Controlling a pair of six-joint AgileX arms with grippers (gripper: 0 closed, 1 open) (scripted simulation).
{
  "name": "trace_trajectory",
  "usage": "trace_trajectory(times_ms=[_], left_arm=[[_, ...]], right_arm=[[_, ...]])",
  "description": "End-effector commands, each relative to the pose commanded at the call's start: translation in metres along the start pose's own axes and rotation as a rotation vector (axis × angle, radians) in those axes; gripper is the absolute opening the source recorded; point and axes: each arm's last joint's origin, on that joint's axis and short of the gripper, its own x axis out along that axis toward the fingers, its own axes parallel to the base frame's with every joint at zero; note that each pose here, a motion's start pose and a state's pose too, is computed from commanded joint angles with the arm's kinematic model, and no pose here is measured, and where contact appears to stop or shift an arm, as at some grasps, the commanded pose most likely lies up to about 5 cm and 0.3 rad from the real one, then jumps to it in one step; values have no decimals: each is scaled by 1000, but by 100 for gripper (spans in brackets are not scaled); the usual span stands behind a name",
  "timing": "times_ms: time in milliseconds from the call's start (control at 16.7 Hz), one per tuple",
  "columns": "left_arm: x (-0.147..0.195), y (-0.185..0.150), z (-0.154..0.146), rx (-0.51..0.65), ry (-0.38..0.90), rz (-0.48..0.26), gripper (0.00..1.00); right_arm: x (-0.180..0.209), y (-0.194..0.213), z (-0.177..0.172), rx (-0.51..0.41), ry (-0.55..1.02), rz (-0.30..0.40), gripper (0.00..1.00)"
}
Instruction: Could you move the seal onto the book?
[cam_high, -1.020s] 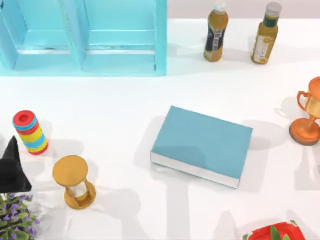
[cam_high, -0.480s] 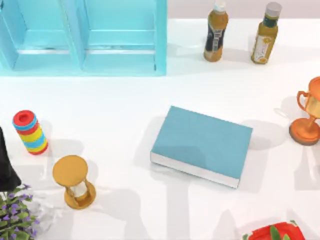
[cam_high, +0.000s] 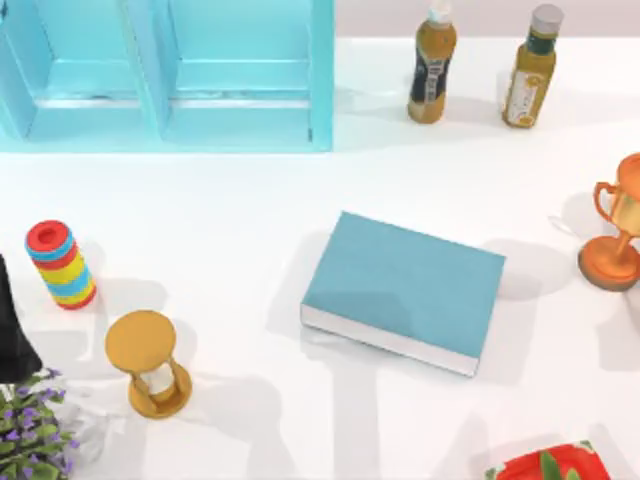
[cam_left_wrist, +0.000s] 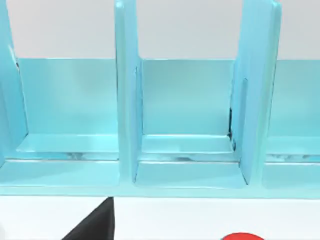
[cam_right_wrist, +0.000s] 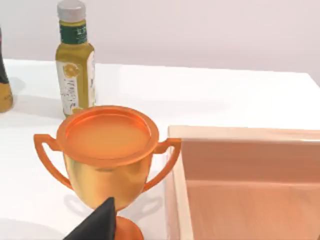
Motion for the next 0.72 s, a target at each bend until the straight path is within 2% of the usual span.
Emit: trace_trajectory(times_ms=[300,480,720], left_arm=[[0,0,0,0,0,0,100],[0,0,0,0,0,0,100],[0,0,0,0,0,0,100]], right_arm=[[29,-19,65,-53,386,-43,100],[76,-37,93,-62,656,-40,100],[144,-68,103,-53,965,-10,100]])
